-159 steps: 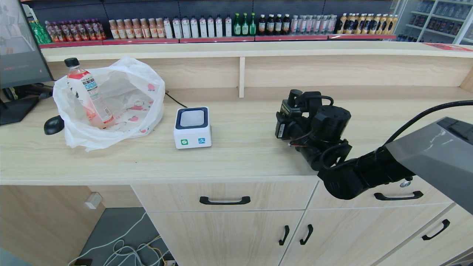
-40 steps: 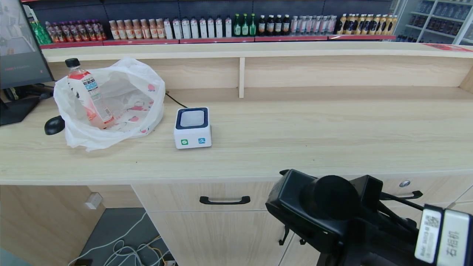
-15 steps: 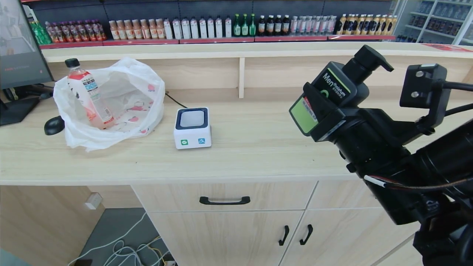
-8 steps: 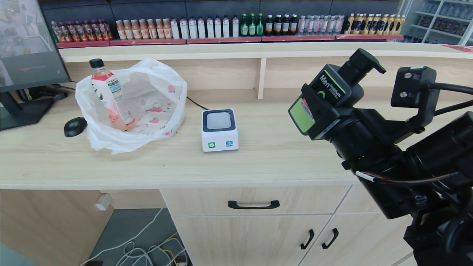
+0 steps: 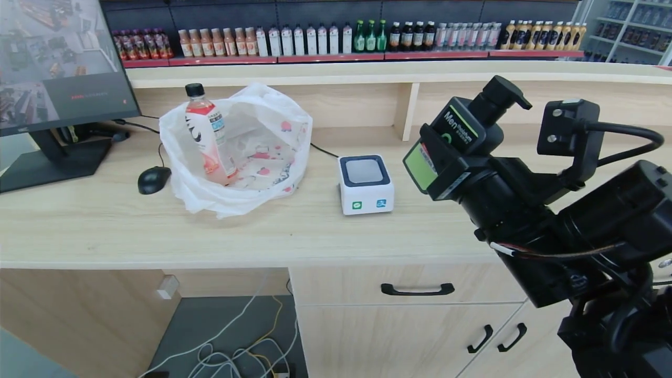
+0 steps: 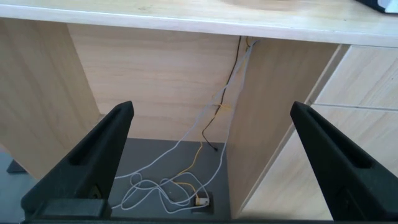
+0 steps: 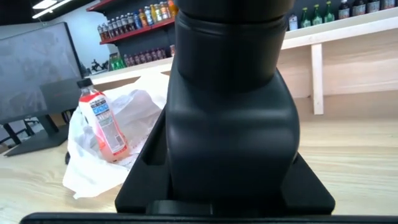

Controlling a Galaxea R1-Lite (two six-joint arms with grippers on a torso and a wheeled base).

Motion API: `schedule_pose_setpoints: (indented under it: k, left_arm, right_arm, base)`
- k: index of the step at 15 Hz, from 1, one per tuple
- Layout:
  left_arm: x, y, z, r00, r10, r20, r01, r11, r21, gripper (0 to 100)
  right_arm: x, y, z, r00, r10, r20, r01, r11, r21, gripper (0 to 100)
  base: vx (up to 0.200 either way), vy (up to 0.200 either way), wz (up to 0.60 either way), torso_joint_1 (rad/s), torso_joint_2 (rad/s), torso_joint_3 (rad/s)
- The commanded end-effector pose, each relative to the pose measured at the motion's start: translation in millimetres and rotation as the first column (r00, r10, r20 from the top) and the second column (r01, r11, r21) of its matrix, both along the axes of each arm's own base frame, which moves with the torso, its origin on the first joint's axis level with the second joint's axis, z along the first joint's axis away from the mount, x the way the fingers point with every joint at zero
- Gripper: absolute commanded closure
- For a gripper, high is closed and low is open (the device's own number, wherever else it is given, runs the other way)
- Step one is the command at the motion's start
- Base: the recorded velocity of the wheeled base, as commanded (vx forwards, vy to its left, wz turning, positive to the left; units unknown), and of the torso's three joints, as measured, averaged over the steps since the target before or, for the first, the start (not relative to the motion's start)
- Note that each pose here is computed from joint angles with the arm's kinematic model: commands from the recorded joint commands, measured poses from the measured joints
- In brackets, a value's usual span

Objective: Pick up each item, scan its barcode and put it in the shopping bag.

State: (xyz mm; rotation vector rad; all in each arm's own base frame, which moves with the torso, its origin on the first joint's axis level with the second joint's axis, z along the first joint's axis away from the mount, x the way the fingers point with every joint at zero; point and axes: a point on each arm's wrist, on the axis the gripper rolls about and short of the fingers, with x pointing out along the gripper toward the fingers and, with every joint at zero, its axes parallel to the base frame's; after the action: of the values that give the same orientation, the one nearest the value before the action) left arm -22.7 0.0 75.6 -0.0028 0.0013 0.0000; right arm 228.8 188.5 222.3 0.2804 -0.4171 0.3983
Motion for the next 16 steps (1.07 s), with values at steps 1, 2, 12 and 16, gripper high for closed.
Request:
schedule_pose_setpoints:
  k: [1, 2, 12, 16]
  left_arm:
    - [0.0, 0.0, 0.0, 1.0, 0.0, 0.0, 0.0, 1.0, 0.0, 0]
    - [0.0, 0.0, 0.0, 1.0, 0.0, 0.0, 0.0, 1.0, 0.0, 0]
    - [0.0, 0.0, 0.0, 1.0, 0.0, 0.0, 0.0, 1.0, 0.006, 0]
    - [0.0, 0.0, 0.0, 1.0, 0.0, 0.0, 0.0, 1.0, 0.006, 0]
  right_arm:
    - [3.1, 2.9, -2.3, 1.0, 0.0, -0.004, 0.0, 1.0, -0.003, 100]
    - [4.4, 4.0, -4.6, 1.0, 0.0, -0.009, 0.0, 1.0, -0.008, 100]
    - [8.2, 1.8, -7.2, 1.0, 0.006, -0.028, -0.006, 1.0, 0.017, 100]
    - [19.6, 3.6, 4.0, 0.998, 0.02, -0.059, -0.014, 0.995, 0.097, 100]
  base:
    - [0.0, 0.2, 0.0, 0.002, 0.0, 0.002]
    - [0.0, 0.2, 0.0, 0.002, 0.0, 0.007]
    - [0.0, 0.02, 0.0, -0.001, 0.0, 0.001]
    - [0.0, 0.0, 0.0, 0.0, 0.0, 0.0]
